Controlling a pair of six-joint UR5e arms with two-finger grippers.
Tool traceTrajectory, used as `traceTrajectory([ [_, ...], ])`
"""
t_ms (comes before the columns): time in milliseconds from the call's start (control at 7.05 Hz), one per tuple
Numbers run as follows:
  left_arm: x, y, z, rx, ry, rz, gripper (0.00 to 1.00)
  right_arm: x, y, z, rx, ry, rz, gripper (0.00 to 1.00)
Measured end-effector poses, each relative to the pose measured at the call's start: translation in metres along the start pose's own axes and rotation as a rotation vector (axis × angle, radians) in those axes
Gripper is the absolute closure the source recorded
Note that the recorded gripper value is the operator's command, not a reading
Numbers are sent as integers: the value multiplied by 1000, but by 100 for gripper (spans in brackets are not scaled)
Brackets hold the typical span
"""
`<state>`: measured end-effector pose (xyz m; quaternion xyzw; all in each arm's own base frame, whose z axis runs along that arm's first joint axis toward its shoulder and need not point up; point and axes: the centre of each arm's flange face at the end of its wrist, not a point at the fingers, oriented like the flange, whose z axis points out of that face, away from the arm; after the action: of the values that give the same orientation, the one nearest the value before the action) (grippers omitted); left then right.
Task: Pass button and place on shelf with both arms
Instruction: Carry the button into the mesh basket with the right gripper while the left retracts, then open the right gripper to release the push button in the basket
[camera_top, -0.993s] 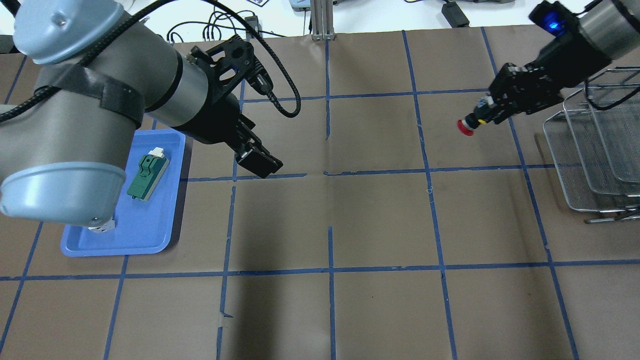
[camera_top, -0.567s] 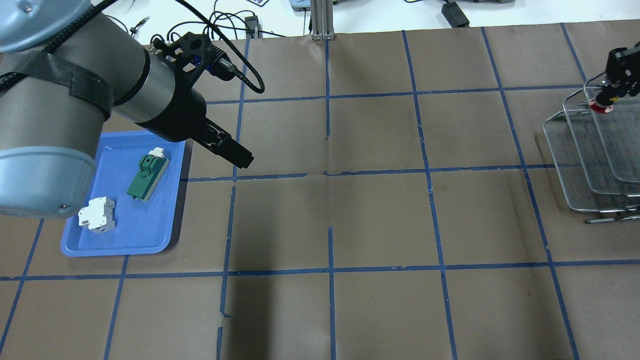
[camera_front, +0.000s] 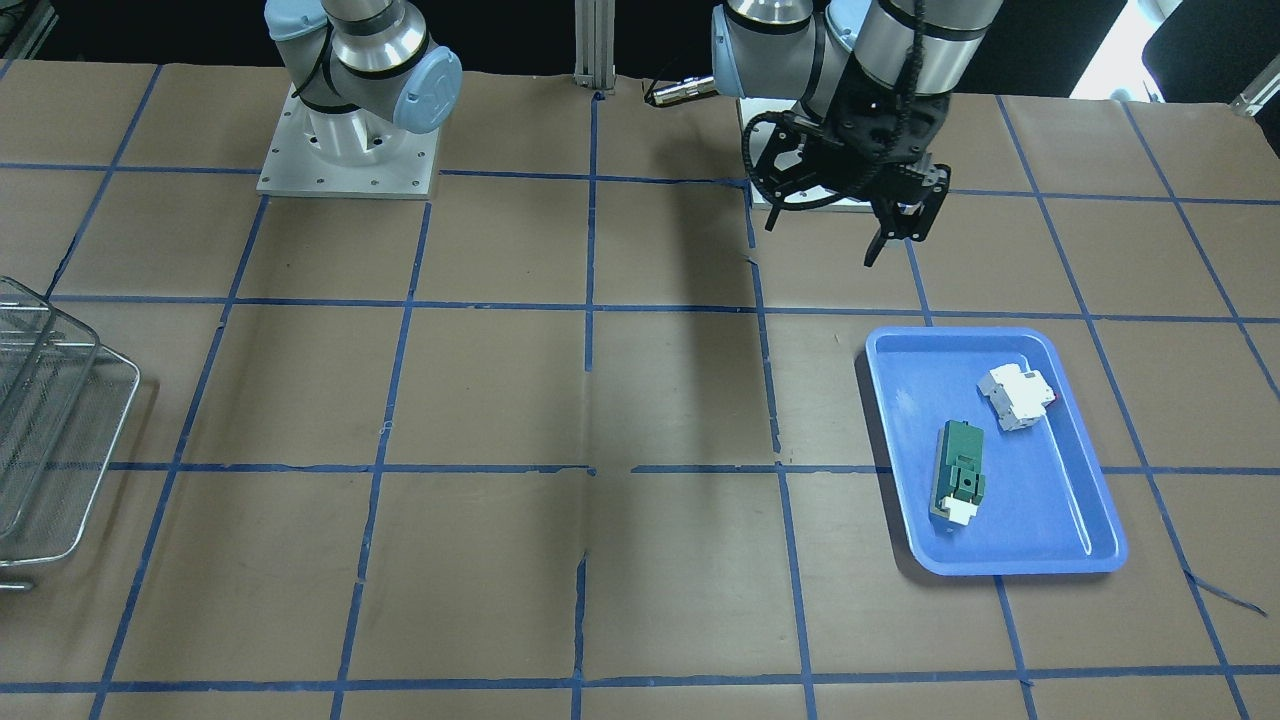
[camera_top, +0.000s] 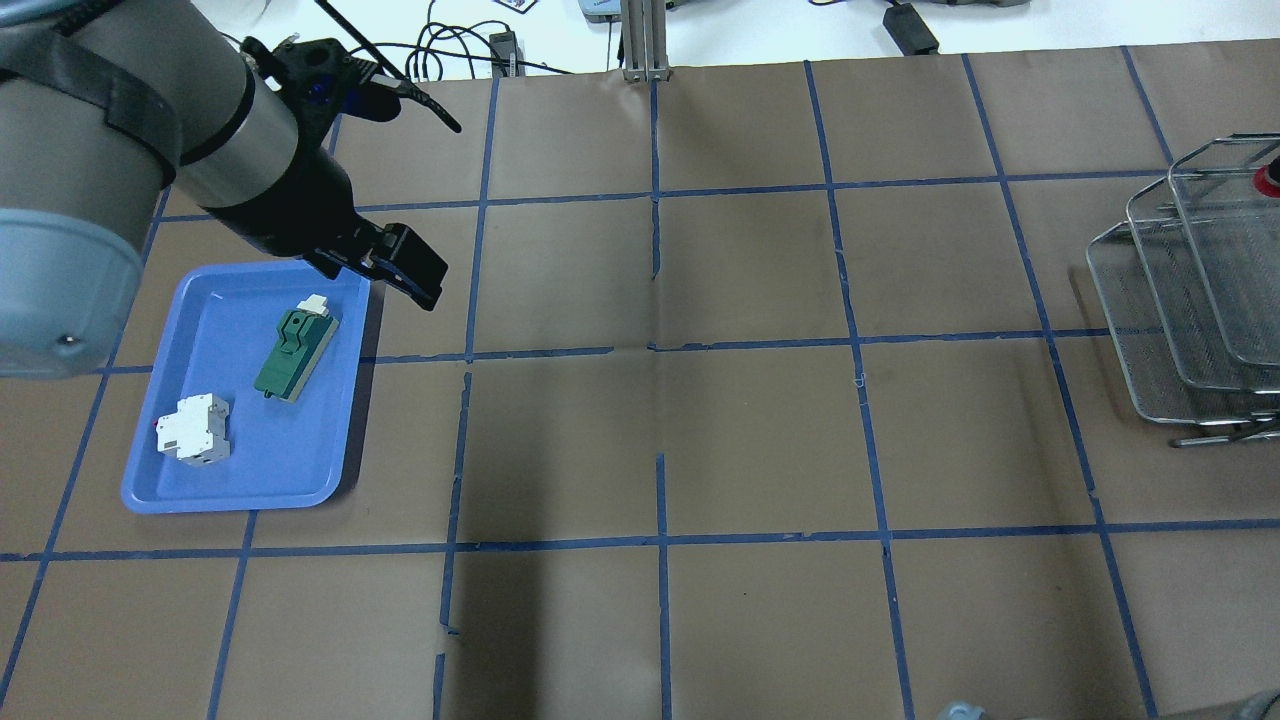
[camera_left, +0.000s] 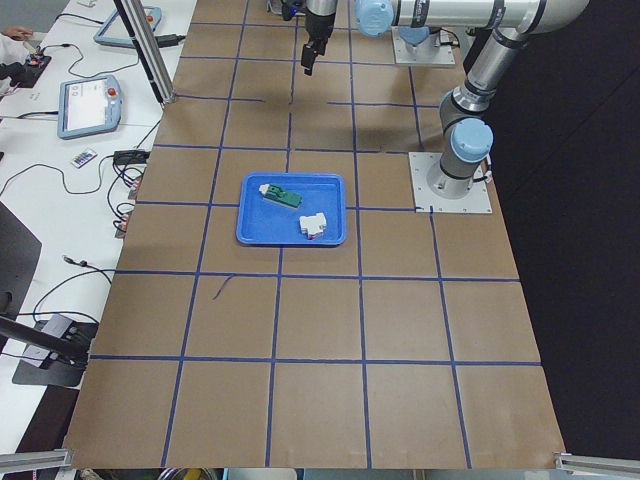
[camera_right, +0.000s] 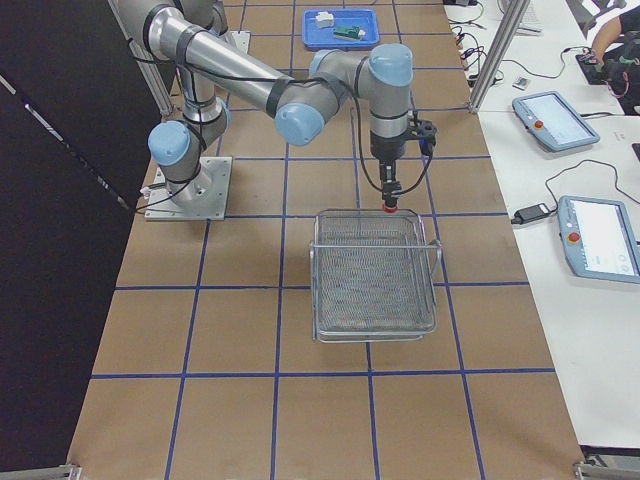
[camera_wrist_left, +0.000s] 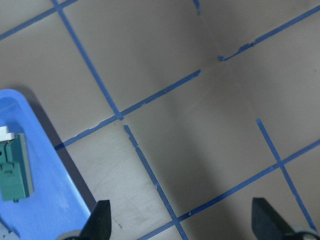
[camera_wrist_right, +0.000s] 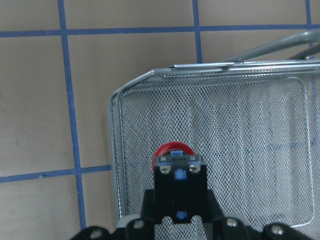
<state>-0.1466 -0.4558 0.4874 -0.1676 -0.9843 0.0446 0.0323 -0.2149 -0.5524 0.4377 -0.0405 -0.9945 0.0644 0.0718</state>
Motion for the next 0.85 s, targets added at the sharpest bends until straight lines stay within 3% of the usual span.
traceTrajectory([
  [142, -9, -6, -6, -31, 1, -70, 0, 18, 15, 10, -4, -30, 20, 93],
  [284, -14, -9, -5, -65, 1, -149, 0, 26, 23, 16, -9, -47, 23, 69],
  [709, -24, -2, 5, -139, -75, -239, 0, 46, 38, 45, -44, -75, 51, 52],
  [851, -27, -4, 5, -141, -85, -250, 0, 51, 40, 50, -48, -76, 60, 26],
])
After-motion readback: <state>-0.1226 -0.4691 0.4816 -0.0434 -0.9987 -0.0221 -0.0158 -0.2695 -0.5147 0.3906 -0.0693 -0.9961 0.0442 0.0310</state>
